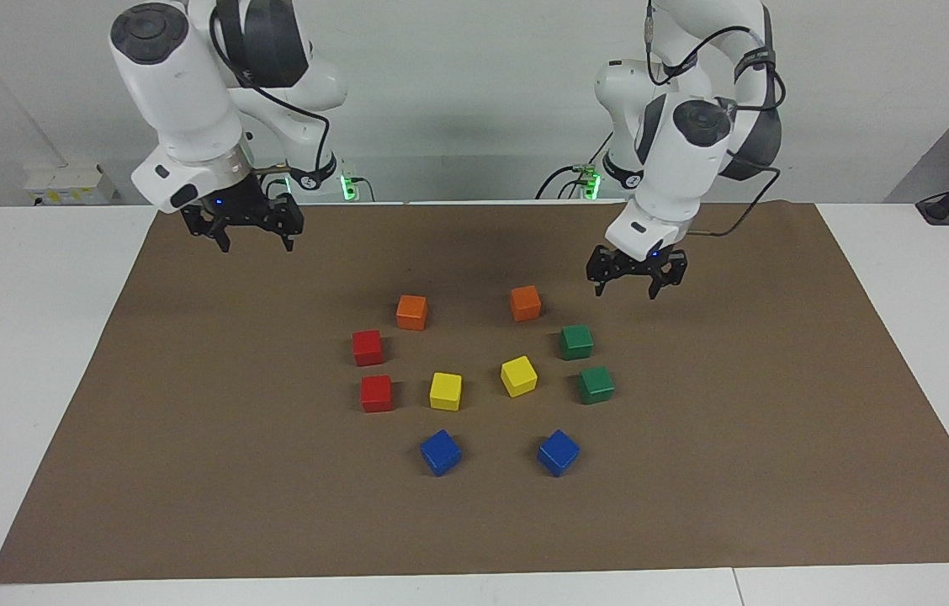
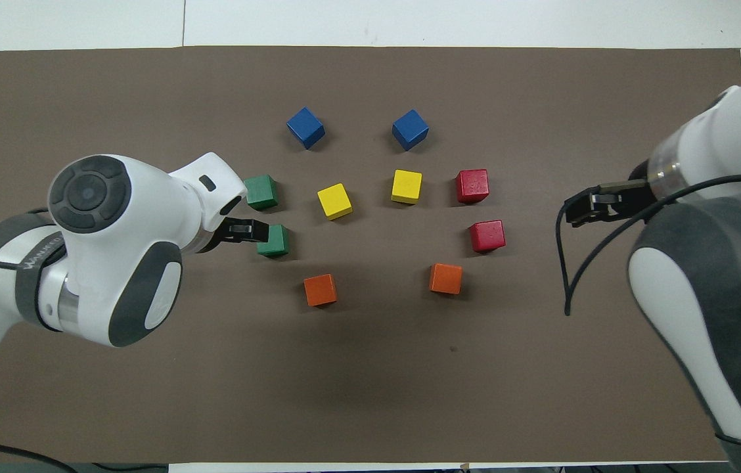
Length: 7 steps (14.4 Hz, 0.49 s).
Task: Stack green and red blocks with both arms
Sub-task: 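Grasp the green block with the left gripper while the right gripper grasps red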
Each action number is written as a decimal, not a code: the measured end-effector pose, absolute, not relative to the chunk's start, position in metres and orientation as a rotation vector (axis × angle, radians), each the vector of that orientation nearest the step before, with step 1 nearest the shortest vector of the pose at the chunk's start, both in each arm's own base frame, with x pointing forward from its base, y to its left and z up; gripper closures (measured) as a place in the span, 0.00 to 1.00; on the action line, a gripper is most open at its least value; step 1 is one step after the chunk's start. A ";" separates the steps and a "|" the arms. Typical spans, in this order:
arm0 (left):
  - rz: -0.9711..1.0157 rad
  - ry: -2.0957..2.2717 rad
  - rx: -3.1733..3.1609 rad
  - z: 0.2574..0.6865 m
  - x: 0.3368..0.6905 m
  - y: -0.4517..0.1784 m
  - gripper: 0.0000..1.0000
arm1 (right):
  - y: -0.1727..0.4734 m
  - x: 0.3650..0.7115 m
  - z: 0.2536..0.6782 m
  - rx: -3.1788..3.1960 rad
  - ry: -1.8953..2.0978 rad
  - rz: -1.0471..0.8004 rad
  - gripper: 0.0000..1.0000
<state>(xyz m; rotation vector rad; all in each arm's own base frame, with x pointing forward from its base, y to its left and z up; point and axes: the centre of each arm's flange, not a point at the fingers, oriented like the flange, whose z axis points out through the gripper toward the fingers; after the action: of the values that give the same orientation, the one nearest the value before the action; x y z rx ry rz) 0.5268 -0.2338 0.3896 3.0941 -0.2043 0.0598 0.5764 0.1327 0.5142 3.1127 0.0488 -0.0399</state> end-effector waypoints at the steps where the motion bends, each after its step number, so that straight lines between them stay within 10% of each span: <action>1: 0.052 -0.202 3.096 0.379 0.529 -0.236 0.00 | 0.141 0.583 0.504 3.117 0.059 -0.013 0.00; 7: 0.057 -0.067 3.095 0.352 0.531 -0.249 0.00 | 0.165 0.588 0.459 3.125 0.060 0.023 0.00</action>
<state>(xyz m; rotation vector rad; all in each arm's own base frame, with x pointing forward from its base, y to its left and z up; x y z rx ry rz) 0.5308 -0.2495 0.3523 3.0954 -0.0665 0.0574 0.5876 0.1645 0.4592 3.1246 0.0599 0.0225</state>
